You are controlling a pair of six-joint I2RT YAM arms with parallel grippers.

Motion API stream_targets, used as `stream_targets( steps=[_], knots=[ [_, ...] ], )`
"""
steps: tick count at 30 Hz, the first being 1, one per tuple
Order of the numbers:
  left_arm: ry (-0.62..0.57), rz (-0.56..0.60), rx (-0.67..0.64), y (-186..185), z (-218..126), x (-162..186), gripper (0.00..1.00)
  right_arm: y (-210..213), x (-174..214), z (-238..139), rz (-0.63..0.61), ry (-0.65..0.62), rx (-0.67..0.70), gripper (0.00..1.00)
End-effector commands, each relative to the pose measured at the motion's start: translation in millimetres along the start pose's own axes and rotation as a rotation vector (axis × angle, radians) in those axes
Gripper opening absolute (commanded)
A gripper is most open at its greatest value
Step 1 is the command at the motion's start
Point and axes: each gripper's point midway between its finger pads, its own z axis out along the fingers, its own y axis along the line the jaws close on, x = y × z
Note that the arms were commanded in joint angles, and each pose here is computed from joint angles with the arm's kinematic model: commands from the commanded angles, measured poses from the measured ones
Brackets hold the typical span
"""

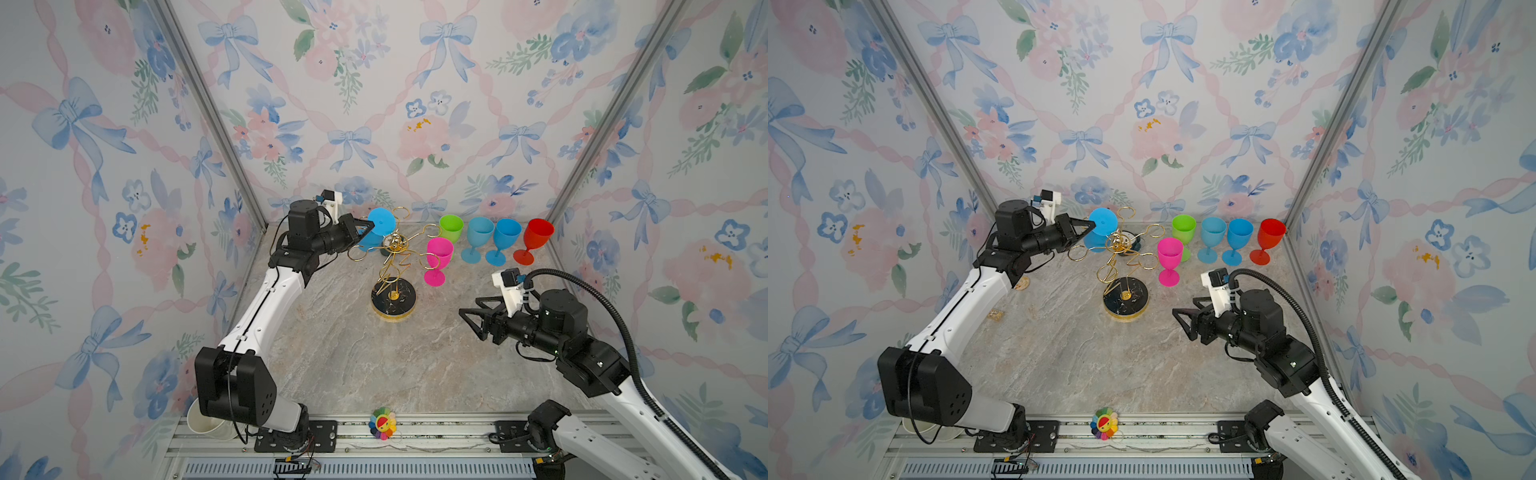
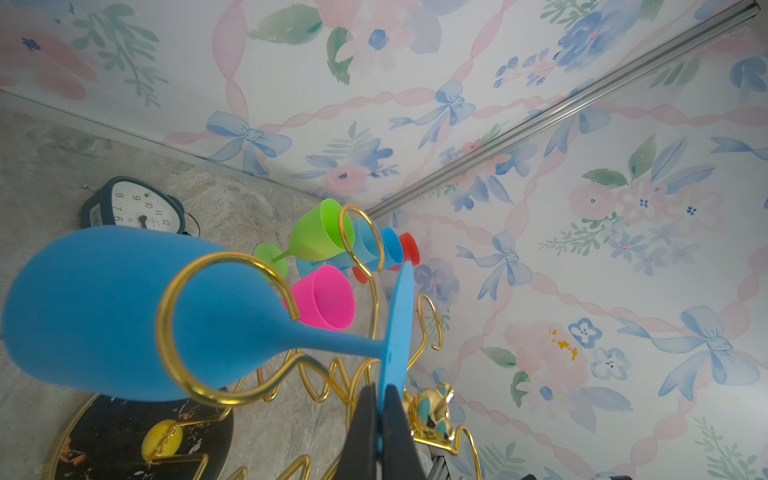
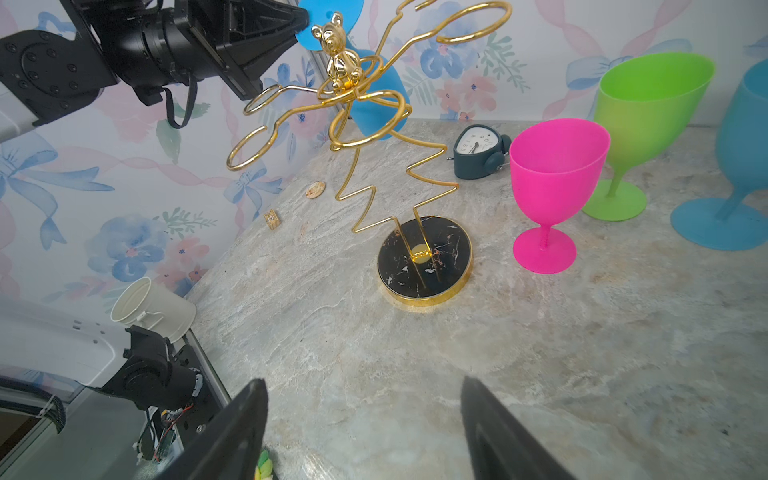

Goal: Take the wine glass off the wine glass rack
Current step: 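Slide the blue glass off its rack hook with the left gripper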

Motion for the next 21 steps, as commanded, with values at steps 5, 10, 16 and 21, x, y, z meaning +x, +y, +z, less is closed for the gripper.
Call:
stream_targets(
  steps=[5,10,16,21],
  knots=[
    [0.004,0.005,0.023,-7,11,-9,0.0,1,5,1,0.011,-0.003,-0.006,0.76],
    [0.014,-0.007,0.019,-2,18,-11,0.0,0,8,2,0.017,0.0,-0.007,0.76],
    [0.018,-0.009,0.024,0,26,-18,0.0,-1,10,2,0.017,0.002,-0.003,0.76],
    [0.018,-0.014,0.032,0,29,-24,0.0,-2,13,3,0.022,0.008,-0.001,0.76]
  ],
)
